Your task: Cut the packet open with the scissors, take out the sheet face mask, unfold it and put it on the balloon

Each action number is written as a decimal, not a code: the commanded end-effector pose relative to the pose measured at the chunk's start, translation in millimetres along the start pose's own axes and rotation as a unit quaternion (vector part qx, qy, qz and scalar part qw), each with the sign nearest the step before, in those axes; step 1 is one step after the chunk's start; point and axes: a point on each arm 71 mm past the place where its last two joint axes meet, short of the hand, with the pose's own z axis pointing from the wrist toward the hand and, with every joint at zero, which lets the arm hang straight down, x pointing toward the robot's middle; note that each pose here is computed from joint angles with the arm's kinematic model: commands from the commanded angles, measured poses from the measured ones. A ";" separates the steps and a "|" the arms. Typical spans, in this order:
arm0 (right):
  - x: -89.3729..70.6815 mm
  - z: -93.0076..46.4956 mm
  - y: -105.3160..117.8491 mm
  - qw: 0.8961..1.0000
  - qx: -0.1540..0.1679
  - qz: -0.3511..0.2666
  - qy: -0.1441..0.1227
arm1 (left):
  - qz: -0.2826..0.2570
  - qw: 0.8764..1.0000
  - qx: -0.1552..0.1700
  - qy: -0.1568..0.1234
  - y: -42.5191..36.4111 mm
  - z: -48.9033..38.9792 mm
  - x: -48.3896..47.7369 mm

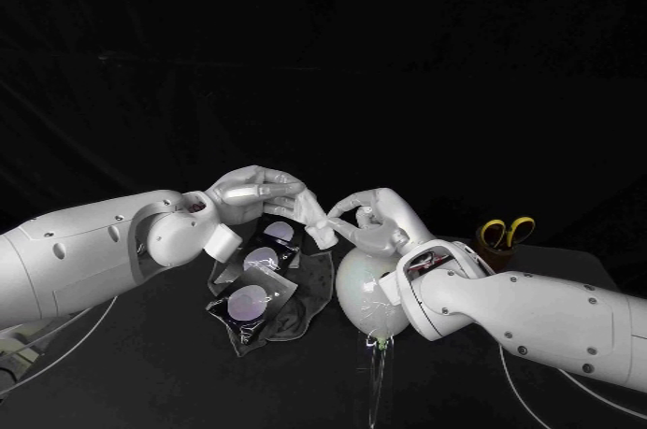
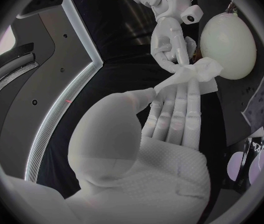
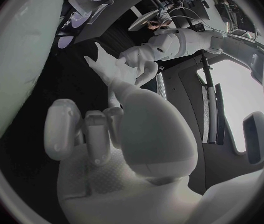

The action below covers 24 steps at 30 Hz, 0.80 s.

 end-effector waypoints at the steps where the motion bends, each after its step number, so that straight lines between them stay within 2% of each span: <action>1: -2.3 0.0 2.3 1.000 -0.014 -0.002 -0.014 | 0.001 1.000 -0.005 -0.027 -0.3 1.1 -3.0; 7: -4.5 -1.4 3.4 1.000 -0.018 0.000 -0.020 | -0.005 0.999 -0.009 -0.049 0.5 0.5 -7.5; 13: -5.7 -2.5 6.9 0.999 -0.026 0.004 -0.024 | -0.014 0.998 -0.019 -0.060 2.7 1.7 -8.2; 19: -5.6 0.3 7.2 0.999 -0.026 0.006 -0.024 | -0.044 0.996 -0.027 -0.067 9.2 5.3 -6.7; 24: -1.9 6.6 5.7 1.000 -0.021 0.006 -0.019 | -0.073 0.995 -0.027 -0.061 15.0 9.1 -1.6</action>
